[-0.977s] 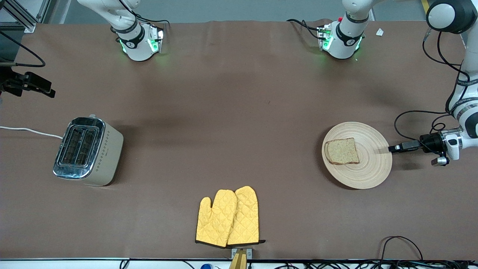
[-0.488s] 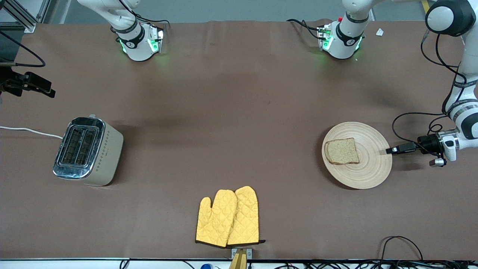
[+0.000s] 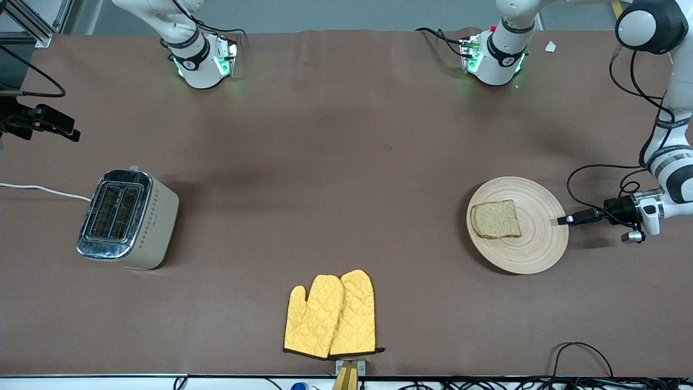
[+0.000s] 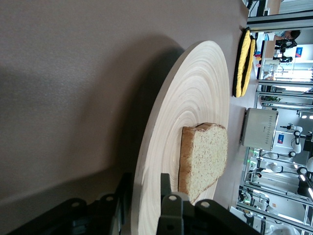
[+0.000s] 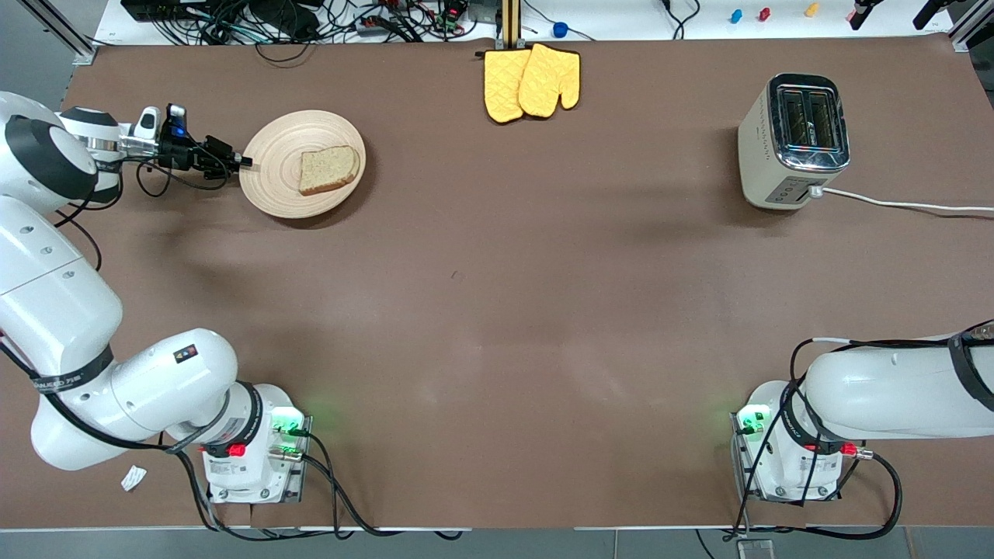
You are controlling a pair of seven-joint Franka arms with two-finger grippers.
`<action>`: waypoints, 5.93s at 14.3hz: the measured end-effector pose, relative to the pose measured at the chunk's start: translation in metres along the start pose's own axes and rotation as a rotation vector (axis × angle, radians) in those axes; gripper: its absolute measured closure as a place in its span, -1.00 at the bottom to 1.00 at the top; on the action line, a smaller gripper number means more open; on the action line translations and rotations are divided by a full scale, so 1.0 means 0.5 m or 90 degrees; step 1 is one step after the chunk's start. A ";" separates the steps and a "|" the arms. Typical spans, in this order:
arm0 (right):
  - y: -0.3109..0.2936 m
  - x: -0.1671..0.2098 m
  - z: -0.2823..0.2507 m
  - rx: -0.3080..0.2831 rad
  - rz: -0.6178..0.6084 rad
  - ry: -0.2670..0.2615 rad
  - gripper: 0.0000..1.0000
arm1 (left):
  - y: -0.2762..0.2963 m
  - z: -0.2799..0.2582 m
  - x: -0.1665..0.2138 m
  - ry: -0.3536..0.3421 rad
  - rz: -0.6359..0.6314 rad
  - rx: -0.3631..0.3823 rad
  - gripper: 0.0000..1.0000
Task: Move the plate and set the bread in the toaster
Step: 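Grip the wooden plate rim with the left gripper, then slide the plate with the left gripper toward the table middle, then release the plate with the left gripper while the right gripper reaches the bread, then lower the right gripper onto the bread while the left gripper withdraws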
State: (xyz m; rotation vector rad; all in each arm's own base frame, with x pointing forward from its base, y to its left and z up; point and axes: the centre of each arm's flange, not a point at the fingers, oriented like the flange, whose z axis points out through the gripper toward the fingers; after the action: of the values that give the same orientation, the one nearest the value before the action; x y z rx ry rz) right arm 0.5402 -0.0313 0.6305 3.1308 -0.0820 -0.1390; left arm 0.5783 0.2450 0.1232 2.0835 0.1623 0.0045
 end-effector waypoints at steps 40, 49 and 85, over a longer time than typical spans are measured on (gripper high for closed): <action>0.050 0.005 0.015 0.005 0.029 -0.013 -1.00 | 0.527 0.785 -0.218 -0.122 0.094 0.028 0.82; 0.043 0.007 0.018 0.004 0.025 -0.015 -1.00 | 0.556 0.951 -0.263 -0.125 0.097 0.010 0.82; -0.802 -0.082 0.777 -0.109 0.106 0.002 -0.68 | 1.097 0.165 -0.011 0.013 0.095 0.568 -1.00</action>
State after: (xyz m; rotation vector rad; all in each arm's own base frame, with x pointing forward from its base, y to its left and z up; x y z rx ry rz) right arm 0.4858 0.3697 0.2436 2.9379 -0.3112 -0.1316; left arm 0.6410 -0.0944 0.5577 2.9833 0.0120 0.0509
